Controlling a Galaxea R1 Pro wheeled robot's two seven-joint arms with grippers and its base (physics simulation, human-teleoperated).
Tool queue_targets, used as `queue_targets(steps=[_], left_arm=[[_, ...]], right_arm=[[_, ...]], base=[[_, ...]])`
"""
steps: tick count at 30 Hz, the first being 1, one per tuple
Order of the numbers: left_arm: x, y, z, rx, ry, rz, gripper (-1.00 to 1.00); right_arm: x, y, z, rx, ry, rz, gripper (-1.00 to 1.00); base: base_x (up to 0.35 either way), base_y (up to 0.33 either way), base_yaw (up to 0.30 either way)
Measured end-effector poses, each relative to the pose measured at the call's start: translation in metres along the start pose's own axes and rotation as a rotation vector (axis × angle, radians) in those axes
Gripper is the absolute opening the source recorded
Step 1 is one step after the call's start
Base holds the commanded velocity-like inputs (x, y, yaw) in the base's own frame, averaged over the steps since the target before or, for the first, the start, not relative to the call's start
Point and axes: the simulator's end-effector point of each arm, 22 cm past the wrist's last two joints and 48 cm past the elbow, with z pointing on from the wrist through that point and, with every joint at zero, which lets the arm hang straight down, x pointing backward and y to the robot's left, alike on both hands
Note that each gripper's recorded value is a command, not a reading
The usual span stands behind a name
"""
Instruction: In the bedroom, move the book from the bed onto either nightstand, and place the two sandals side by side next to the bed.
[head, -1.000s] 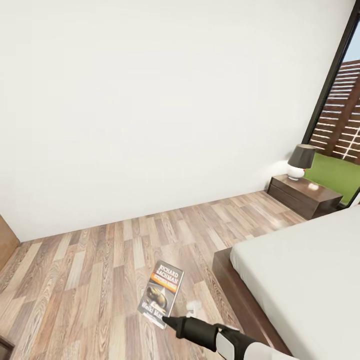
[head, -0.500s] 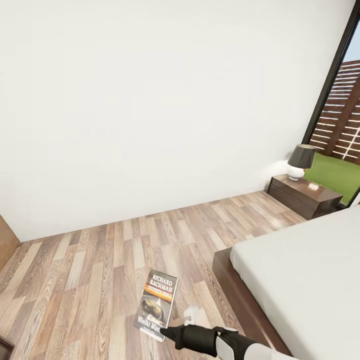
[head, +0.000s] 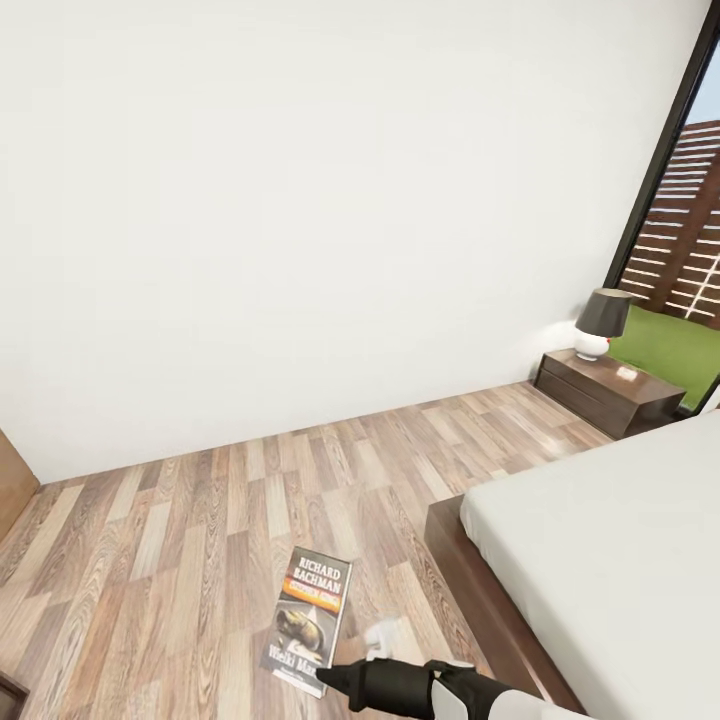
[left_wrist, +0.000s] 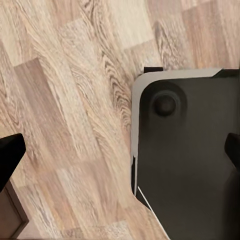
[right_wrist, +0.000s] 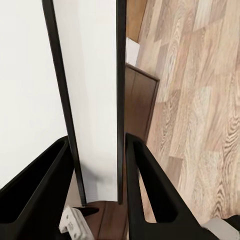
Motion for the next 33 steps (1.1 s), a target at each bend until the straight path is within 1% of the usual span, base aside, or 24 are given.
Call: queue_targets(steps=[5, 9, 13, 19, 33], left_arm=[[-0.001, 0.003, 0.000, -0.009, -0.003, -0.037, 1.00], [-0.001, 0.006, 0.000, -0.015, -0.004, -0.049, 1.00], [-0.002, 0.007, 0.000, -0.016, -0.008, -0.052, 1.00], [-0.006, 0.008, 0.000, -0.018, -0.030, -0.054, 1.00], [-0.008, 0.007, 0.000, -0.017, -0.037, -0.057, 1.00]], right_arm=[[0.004, 0.008, 0.000, -0.035, 0.011, -0.008, -1.00], [0.005, 0.014, -0.001, -0.065, 0.013, -0.012, -1.00], [0.005, 0.017, -0.001, -0.077, 0.013, -0.012, -1.00], [0.006, 0.019, -0.001, -0.086, 0.016, -0.012, -1.00], [0.006, 0.020, -0.001, -0.092, 0.010, -0.012, -1.00]], base=[[0.000, 0.000, 0.000], [0.000, 0.000, 0.000], [0.000, 0.000, 0.000], [0.000, 0.000, 0.000], [0.000, 0.000, 0.000]])
